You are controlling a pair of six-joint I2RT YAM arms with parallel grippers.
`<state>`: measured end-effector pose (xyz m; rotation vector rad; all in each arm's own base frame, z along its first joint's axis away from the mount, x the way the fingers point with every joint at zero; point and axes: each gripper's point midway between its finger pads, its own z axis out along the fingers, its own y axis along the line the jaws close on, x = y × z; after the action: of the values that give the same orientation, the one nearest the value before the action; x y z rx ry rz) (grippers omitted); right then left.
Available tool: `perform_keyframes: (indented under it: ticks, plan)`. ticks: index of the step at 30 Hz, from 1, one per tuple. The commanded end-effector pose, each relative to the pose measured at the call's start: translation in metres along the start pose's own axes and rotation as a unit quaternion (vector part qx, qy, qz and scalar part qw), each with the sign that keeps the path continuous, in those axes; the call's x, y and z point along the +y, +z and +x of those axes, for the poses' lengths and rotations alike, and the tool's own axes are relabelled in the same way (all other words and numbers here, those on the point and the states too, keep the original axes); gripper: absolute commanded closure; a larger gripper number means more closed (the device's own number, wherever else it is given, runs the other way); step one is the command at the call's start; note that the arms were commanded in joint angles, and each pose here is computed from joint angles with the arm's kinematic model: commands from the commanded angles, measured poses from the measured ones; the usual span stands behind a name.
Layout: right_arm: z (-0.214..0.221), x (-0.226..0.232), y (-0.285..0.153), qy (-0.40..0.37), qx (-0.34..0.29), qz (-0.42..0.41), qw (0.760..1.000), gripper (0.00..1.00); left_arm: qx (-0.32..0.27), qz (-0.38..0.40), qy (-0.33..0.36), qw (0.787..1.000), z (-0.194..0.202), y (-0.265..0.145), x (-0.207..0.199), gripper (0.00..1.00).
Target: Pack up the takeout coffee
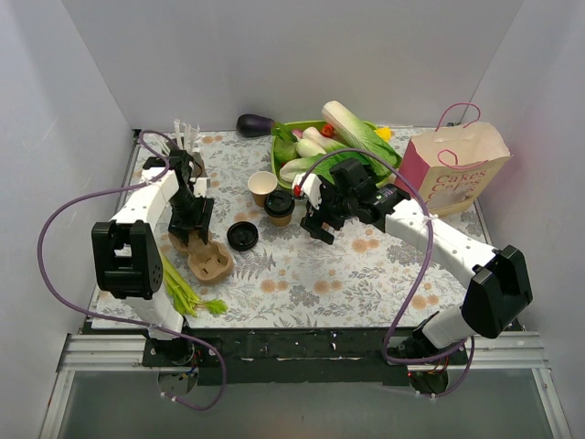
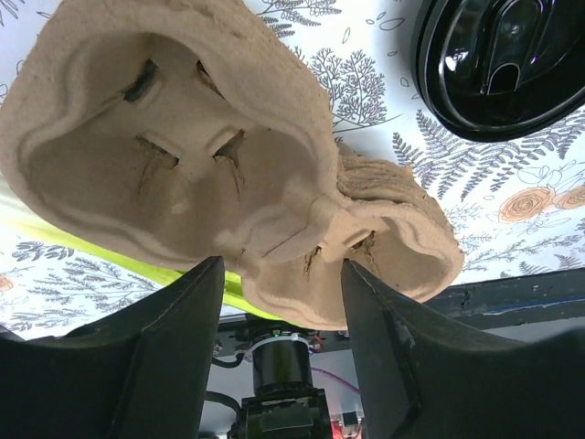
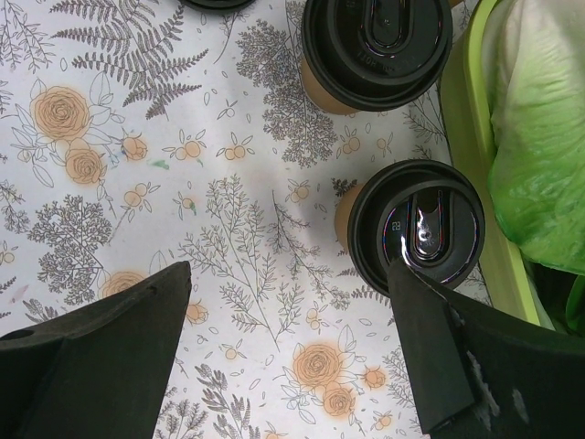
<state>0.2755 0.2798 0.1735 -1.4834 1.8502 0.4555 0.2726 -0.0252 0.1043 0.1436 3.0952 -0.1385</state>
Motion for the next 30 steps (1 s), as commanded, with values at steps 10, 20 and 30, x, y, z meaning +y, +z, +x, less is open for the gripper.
perform_keyframes:
  ticks: [10,20,30]
  plan:
    - [-0.021,-0.006,-0.003,-0.003,-0.028,0.004,1.000,0.05,0.017,0.004,-0.007,1.000,-0.003,0.006,0.001,0.47]
    - [-0.020,-0.007,0.001,-0.004,-0.028,0.001,1.000,0.05,0.040,0.015,-0.005,0.999,0.002,0.016,-0.002,0.49]
    - [-0.019,-0.006,0.003,-0.004,-0.028,0.000,1.000,0.05,0.037,0.018,0.031,0.999,-0.002,0.008,0.000,0.65]
